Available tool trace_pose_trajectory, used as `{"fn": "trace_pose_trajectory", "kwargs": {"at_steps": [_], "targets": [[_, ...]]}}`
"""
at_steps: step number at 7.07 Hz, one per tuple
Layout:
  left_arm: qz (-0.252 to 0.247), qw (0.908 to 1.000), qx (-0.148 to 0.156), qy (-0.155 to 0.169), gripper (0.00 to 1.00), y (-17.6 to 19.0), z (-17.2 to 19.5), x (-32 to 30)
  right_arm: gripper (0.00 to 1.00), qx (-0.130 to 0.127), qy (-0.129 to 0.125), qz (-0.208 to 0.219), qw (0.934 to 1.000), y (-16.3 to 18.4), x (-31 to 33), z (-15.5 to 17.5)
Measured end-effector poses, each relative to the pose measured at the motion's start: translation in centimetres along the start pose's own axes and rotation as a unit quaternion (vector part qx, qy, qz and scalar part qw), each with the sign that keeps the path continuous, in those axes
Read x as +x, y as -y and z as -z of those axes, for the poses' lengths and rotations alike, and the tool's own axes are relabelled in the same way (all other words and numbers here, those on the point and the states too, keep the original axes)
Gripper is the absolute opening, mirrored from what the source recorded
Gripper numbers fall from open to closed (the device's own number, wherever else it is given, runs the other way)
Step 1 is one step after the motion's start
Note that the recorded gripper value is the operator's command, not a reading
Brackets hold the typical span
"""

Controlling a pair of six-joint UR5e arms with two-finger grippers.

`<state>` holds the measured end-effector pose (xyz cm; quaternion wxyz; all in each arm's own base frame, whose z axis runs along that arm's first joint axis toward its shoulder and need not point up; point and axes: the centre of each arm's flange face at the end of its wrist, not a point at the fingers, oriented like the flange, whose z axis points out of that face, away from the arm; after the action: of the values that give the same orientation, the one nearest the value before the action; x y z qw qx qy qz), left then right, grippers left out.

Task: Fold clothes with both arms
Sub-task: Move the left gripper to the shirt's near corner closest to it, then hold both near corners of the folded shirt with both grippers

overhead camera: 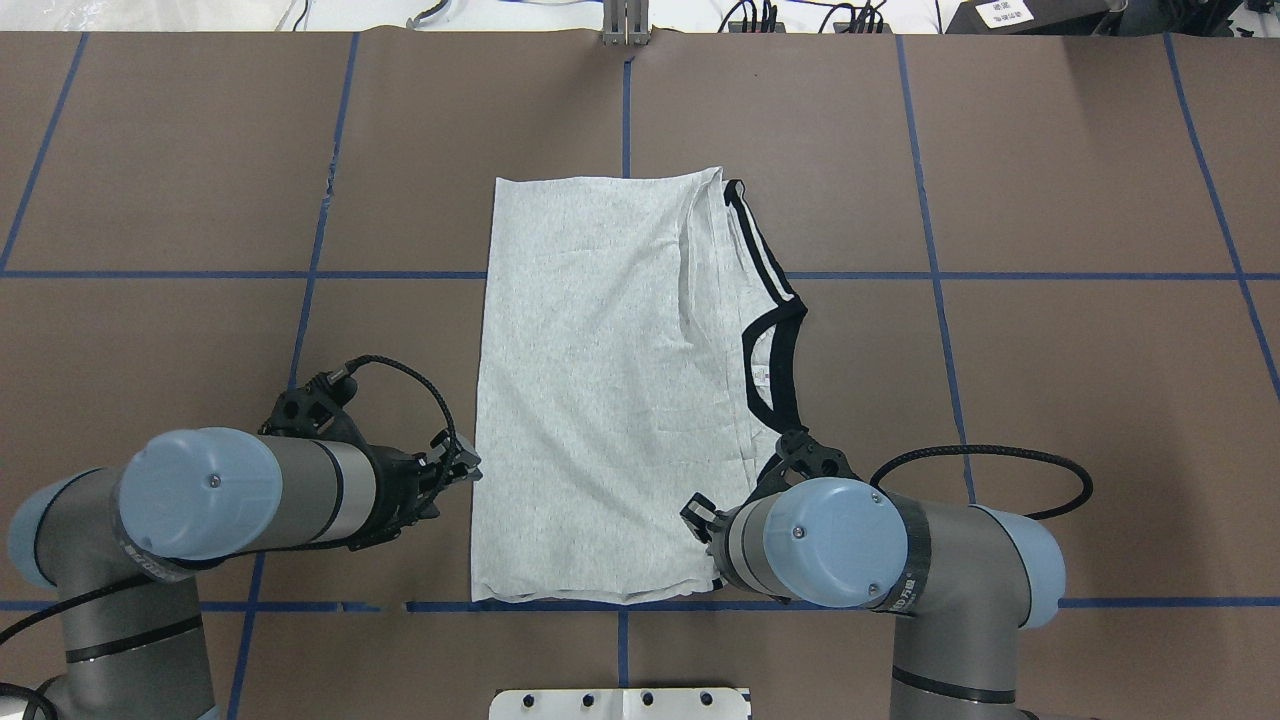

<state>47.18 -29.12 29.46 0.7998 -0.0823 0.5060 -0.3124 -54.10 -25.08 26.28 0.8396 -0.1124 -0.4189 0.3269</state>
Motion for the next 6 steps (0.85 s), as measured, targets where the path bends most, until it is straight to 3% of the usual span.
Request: {"fn": "trace_pose_trajectory", "kwargs": {"at_steps": [3,6], "targets": [[0.002,0.9991,-0.018,0.039,0.63,-5.8,-2.7,-3.0,0.00,-0.001,0.002,0.000,1.0000,0.0,0.0,0.3],[-0.006,0.9986,-0.021,0.048,0.59,-7.5,-3.5,-3.9,0.00,-0.002,0.002,0.000,1.0000,0.0,0.0,0.3]]}}
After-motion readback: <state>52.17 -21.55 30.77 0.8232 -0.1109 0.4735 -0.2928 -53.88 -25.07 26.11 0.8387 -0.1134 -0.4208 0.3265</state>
